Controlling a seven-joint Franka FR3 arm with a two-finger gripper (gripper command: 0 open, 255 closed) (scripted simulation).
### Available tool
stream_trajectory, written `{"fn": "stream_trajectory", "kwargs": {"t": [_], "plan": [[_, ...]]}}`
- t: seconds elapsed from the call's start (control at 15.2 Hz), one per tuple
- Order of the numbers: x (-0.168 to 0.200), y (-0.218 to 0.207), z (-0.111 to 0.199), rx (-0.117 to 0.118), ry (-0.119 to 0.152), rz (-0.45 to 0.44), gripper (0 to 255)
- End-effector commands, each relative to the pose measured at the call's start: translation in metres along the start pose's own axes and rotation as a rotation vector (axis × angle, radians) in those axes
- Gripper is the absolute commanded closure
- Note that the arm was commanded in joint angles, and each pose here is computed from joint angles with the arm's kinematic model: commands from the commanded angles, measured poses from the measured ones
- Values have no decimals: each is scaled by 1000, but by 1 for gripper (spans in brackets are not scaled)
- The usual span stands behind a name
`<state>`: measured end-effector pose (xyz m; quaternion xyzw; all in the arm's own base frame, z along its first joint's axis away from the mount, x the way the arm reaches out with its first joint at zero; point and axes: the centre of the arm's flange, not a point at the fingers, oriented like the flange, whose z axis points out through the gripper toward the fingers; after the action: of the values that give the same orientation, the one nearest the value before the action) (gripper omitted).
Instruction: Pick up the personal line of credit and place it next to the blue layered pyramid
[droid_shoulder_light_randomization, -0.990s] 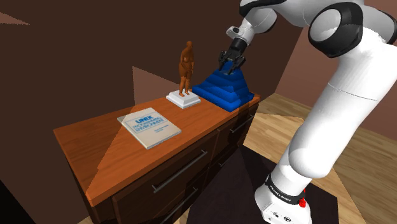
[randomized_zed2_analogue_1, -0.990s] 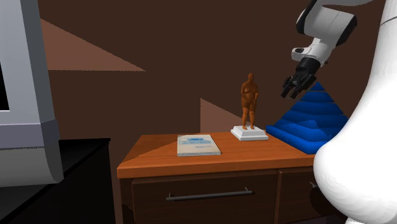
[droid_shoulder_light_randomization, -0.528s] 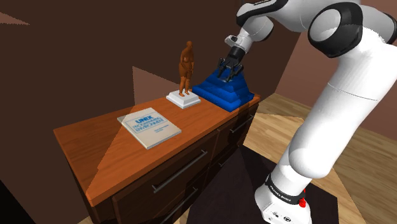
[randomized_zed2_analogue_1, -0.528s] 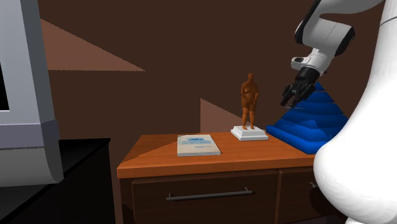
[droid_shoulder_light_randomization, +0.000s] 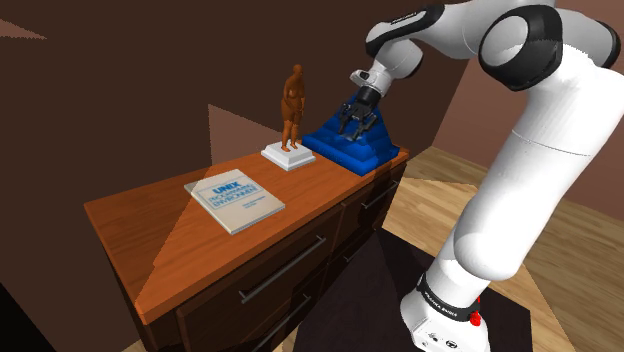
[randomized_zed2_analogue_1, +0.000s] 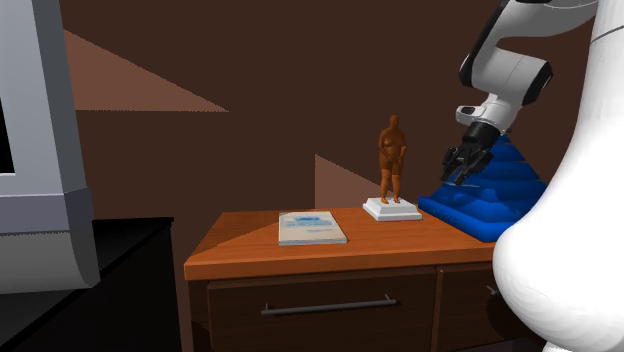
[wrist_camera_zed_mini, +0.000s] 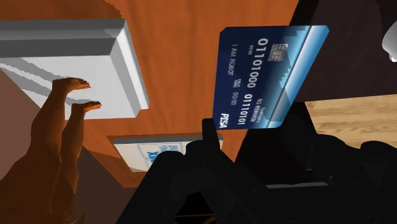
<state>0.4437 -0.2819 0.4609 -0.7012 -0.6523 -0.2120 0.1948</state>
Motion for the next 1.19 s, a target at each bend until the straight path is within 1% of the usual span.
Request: {"fn": "stream_trajectory", "kwargs": {"t": [0.0, 1.12], "plan": [[-6, 0, 8, 0, 0, 0, 255], [-56, 0, 83, 0, 0, 0, 255]]}}
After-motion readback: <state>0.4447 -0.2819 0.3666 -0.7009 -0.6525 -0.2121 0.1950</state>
